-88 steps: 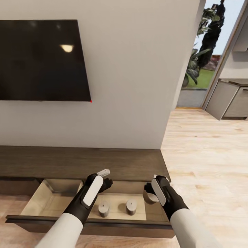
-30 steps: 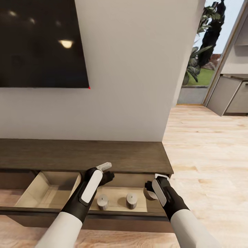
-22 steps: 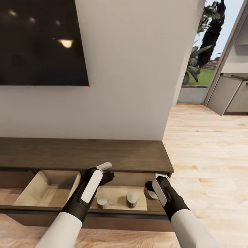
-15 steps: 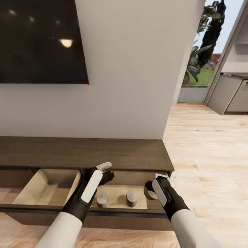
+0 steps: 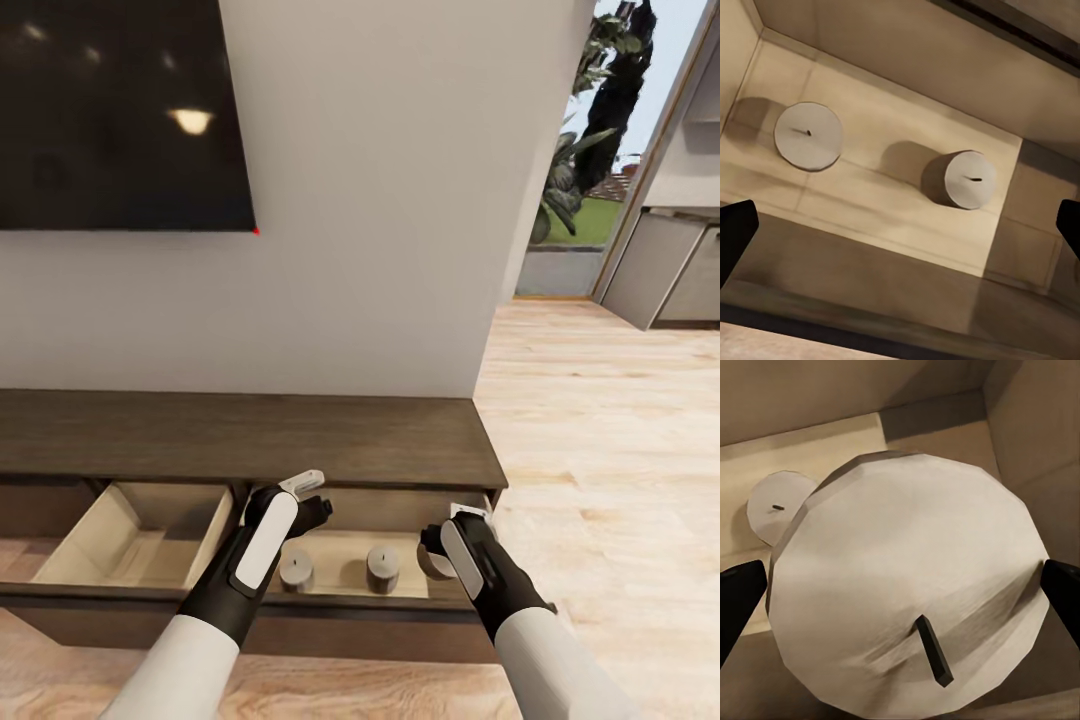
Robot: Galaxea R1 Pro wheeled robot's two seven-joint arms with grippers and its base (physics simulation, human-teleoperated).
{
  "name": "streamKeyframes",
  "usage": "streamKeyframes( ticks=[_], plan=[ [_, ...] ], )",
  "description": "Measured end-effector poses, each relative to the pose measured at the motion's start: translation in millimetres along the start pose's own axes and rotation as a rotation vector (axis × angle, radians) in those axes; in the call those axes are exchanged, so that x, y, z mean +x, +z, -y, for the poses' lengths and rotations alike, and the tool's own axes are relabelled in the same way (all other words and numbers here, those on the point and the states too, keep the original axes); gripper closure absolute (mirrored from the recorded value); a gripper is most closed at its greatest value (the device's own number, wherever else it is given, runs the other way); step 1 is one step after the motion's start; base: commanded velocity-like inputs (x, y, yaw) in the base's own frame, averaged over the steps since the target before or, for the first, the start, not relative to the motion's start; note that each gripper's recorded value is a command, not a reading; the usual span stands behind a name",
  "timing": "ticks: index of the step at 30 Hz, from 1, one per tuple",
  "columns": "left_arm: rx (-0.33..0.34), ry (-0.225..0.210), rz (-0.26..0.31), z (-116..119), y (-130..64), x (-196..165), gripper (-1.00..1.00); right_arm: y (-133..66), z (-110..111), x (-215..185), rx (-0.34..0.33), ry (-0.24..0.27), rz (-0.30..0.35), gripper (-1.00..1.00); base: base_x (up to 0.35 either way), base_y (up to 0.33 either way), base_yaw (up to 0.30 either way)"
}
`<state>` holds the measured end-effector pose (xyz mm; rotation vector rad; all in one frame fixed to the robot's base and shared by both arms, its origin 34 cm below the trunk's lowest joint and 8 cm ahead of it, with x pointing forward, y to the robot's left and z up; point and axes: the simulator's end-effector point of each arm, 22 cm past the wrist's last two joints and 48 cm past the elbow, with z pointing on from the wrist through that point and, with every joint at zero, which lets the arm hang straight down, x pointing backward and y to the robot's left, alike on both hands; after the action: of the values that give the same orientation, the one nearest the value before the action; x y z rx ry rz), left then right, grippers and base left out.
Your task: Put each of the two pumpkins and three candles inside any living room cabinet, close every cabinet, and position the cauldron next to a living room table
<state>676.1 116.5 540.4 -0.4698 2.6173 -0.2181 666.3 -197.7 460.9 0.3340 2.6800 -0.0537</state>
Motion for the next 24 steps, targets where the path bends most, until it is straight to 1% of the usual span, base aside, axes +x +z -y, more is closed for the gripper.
streamKeyframes(
  ticks=[6, 15, 20, 24],
  plan=[
    [0.000, 0.001, 0.000, -3.7, 10.0, 7.7, -1.00, 10.1, -2.1, 8.4, -0.004, -0.002, 0.000, 1.00, 0.000, 0.000, 0.000],
    [0.002, 0.002, 0.001, -2.9, 9.8, 7.8, -1.00, 9.5, -4.8, 8.7, -0.007, -0.005, 0.001, 1.00, 0.001, -0.001, 0.000],
    [0.002, 0.002, 0.001, -2.7, 9.8, 7.8, -1.00, 9.4, -4.2, 8.4, -0.005, -0.006, 0.002, 1.00, 0.049, -0.144, 0.000],
    [0.001, 0.002, 0.001, -2.9, 9.9, 7.9, -1.00, 10.3, -0.3, 7.6, -0.002, -0.001, 0.002, 1.00, 0.011, -0.033, 0.000]
  ],
)
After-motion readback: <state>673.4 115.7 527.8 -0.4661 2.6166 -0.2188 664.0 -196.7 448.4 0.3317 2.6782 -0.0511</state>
